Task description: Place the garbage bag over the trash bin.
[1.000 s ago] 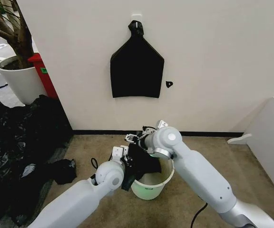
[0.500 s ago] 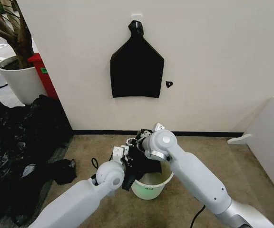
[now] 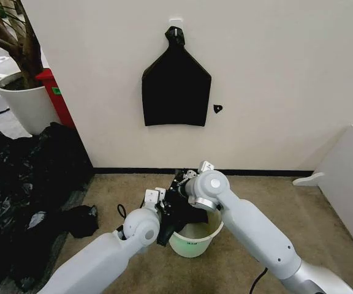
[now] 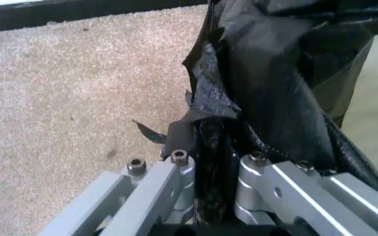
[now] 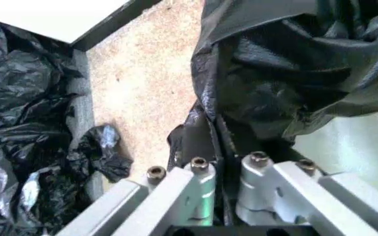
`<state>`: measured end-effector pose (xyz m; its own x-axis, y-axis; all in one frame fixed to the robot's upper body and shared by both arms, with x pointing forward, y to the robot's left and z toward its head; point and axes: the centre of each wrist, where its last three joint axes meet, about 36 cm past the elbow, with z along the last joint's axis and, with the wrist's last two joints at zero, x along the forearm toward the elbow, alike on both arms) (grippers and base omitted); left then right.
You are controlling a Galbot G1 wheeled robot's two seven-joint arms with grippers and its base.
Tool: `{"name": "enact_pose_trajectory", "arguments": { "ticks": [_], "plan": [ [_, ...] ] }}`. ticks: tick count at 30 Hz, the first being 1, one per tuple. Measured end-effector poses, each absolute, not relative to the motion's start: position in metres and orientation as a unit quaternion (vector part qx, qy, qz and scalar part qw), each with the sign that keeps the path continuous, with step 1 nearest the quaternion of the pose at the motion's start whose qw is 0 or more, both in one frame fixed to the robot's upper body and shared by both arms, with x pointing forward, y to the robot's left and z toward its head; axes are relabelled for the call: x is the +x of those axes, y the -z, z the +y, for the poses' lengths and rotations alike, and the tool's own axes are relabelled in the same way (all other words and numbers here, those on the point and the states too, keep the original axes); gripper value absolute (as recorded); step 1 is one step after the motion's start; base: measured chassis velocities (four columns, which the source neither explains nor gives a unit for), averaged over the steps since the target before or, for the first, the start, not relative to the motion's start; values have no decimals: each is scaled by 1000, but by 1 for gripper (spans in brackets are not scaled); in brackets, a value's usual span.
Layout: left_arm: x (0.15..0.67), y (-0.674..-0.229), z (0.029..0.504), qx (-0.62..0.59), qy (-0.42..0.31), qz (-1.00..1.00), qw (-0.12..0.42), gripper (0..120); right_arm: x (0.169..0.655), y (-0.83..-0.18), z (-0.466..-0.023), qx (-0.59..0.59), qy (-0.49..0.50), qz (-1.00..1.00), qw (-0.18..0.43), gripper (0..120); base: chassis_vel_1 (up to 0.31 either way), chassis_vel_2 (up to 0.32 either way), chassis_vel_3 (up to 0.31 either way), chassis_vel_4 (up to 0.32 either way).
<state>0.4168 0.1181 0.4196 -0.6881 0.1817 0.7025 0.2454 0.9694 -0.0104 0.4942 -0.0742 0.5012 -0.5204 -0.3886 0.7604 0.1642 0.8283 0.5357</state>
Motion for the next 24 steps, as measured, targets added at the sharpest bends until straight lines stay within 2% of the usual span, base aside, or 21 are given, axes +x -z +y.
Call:
{"name": "enact_pose_trajectory", "arguments": {
  "ticks": [14,24],
  "plan": [
    [415,-419,121,-110,33,-920,375,6,490,-492,-101,29,222,-842,492,0,0,0,0,0],
    [414,-417,121,-112,40,-924,363,6,475,-518,-111,56,252,-844,470,0,0,0,0,0]
  ]
}}
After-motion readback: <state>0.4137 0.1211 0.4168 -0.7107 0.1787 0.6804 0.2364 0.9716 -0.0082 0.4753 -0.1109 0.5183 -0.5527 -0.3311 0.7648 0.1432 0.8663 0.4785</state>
